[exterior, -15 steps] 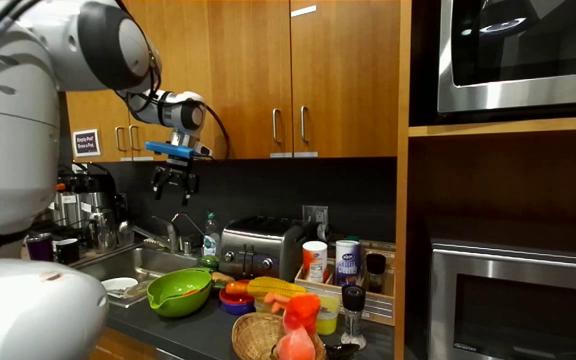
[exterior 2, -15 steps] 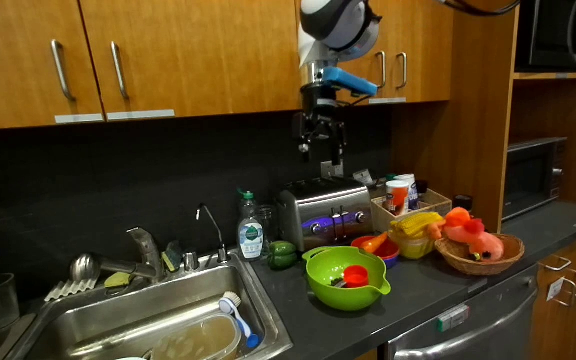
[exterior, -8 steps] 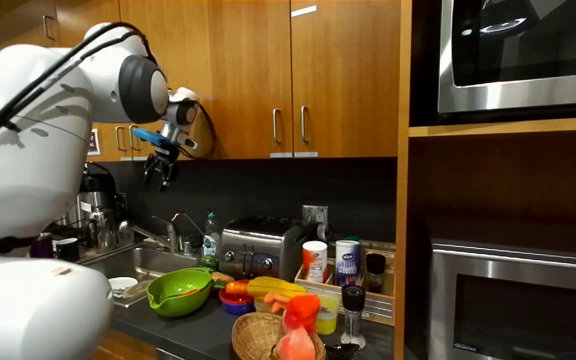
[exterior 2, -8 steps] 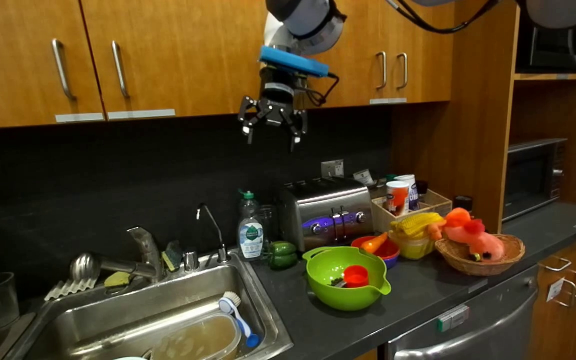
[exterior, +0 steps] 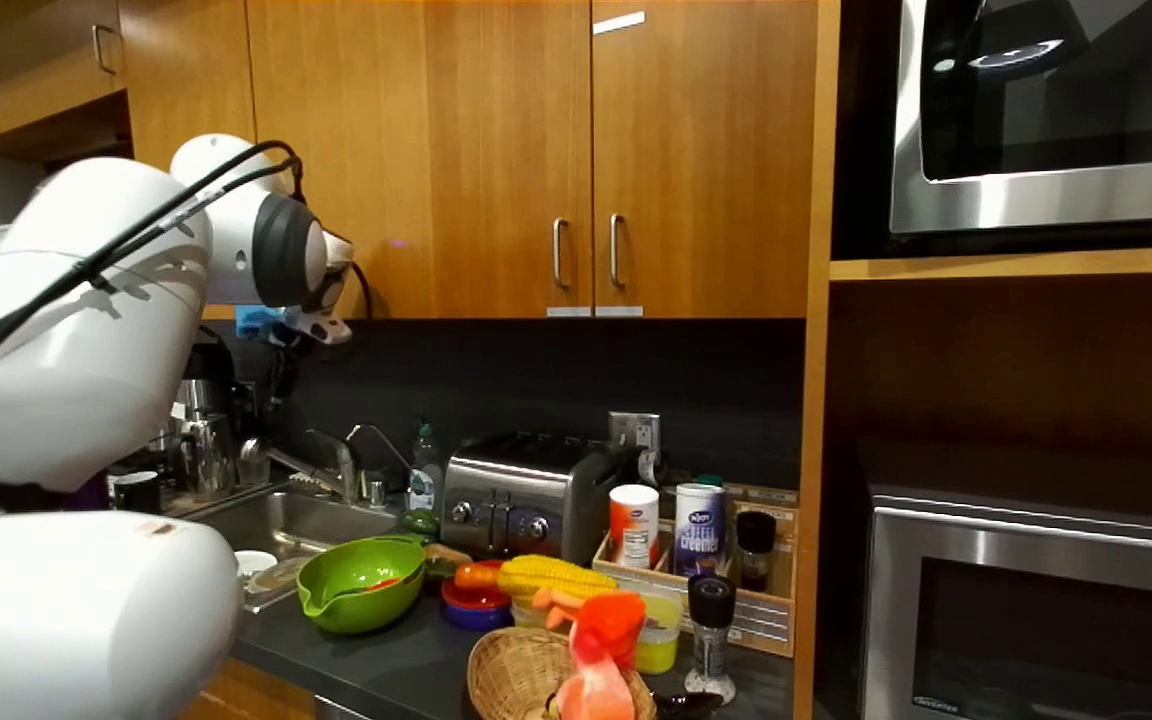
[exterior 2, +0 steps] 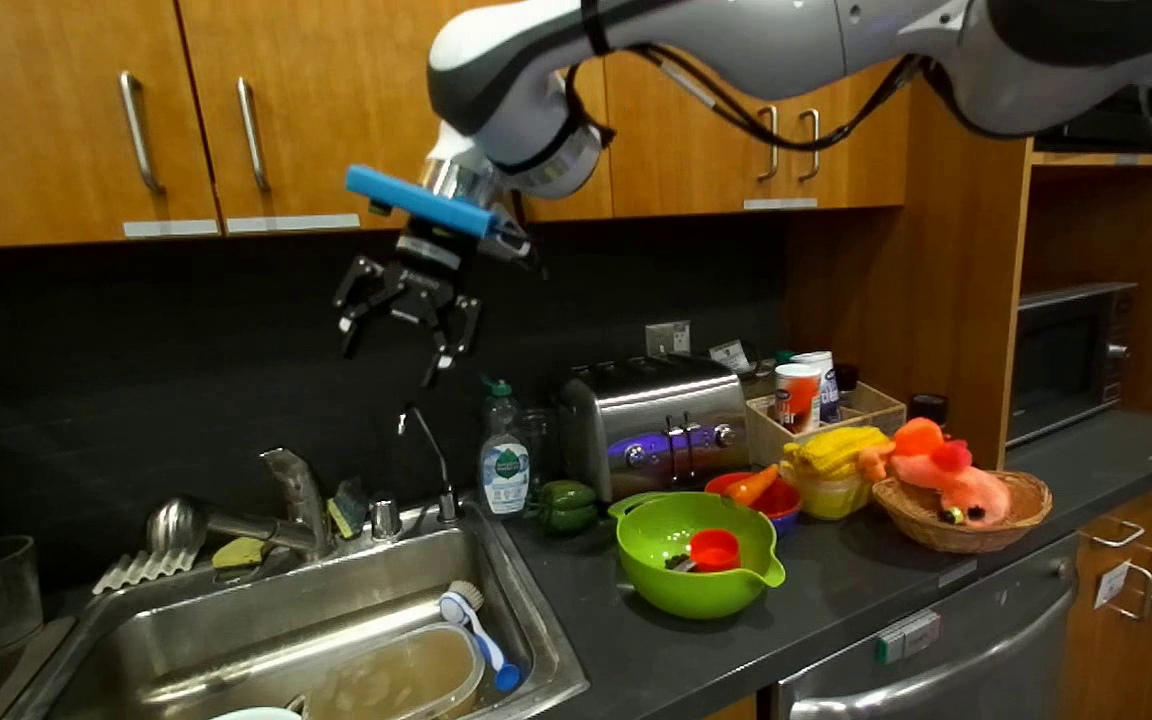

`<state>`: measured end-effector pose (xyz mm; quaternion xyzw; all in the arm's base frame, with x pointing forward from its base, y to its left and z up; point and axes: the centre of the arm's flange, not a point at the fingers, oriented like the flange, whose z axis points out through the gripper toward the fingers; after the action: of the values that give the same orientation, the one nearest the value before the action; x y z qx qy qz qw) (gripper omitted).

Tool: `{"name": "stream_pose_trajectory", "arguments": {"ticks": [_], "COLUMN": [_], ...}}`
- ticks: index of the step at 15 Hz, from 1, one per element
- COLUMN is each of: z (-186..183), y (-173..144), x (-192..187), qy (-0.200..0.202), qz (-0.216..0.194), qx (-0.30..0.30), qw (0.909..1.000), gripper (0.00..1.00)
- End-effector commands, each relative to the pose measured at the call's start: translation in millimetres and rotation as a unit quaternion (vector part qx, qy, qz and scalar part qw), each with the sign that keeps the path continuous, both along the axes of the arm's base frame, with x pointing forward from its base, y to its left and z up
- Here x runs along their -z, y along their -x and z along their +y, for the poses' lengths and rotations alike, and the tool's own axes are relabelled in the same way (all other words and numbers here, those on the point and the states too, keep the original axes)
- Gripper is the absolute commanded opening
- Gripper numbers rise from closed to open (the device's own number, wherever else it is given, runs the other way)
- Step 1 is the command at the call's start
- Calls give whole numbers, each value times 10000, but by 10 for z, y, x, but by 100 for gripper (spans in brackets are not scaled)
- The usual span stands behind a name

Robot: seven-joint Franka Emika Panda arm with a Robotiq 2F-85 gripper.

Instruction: Lift the orange measuring spoon from the green bowl, use it to get some content from the green bowl and then put it back

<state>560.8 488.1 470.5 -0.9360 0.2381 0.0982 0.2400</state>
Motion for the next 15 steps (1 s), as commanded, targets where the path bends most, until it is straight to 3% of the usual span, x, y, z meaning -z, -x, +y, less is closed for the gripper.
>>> {"name": "stream_pose_trajectory", "arguments": {"ticks": [1, 5, 9, 12, 15], "z": [97, -231, -669, -897, -1144], "y": [85, 380, 714, 985, 1314], "x": [352, 663, 904, 986, 1093], "qy": [-85, 111, 706, 1161, 1504], "qz": [-11, 21, 46, 71, 183], "qx": [1000, 2020, 2843, 3472, 4162], "qw": [9949, 9793, 9561, 9306, 8965], "gripper": [100, 100, 100, 100, 100]}}
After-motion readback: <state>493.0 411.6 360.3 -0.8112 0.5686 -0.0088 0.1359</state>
